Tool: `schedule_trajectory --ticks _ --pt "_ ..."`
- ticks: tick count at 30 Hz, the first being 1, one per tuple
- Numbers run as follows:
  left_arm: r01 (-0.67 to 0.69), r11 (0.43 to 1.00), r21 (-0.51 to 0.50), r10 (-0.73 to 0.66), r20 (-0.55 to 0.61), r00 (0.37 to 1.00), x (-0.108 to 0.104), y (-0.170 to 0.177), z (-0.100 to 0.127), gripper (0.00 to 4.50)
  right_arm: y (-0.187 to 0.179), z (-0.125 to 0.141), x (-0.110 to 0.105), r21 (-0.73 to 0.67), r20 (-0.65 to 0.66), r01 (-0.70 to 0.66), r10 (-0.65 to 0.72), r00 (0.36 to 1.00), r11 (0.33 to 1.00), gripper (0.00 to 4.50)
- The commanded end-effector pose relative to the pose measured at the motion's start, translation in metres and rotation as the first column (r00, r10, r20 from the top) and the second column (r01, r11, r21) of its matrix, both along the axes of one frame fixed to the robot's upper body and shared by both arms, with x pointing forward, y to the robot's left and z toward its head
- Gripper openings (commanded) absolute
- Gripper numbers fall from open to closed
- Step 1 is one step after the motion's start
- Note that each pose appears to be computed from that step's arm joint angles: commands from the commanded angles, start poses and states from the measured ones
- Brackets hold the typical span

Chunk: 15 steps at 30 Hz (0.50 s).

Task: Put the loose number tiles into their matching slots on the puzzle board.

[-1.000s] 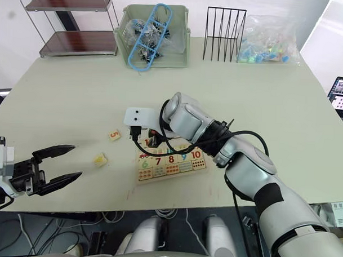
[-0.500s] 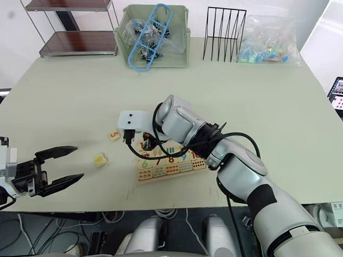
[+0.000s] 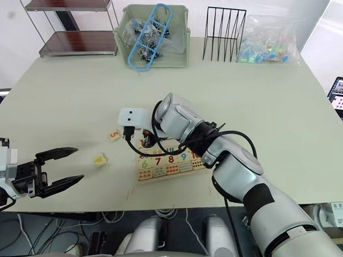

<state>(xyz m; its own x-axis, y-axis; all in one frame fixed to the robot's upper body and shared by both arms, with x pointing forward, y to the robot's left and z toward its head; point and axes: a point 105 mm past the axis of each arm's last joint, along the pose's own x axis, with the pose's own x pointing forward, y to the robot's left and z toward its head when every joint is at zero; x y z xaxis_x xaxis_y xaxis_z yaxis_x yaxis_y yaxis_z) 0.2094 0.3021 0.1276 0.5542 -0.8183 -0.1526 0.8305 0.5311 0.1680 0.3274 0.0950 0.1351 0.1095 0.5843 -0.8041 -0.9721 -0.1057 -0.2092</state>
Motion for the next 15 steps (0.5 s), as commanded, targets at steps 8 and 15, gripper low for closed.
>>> schedule_trajectory --ticks 8,15 --pt "0.004 1.000 0.010 -0.004 0.025 1.000 -0.0014 0.0008 0.0058 4.50 0.0043 0.0081 -0.0003 0.016 0.019 -0.019 0.018 1.000 1.000 0.86" --pt "0.006 1.000 0.009 -0.007 0.023 1.000 -0.0016 -0.0001 0.0046 4.50 0.0024 0.0047 0.0019 0.005 0.020 -0.009 0.009 1.000 1.000 0.86"
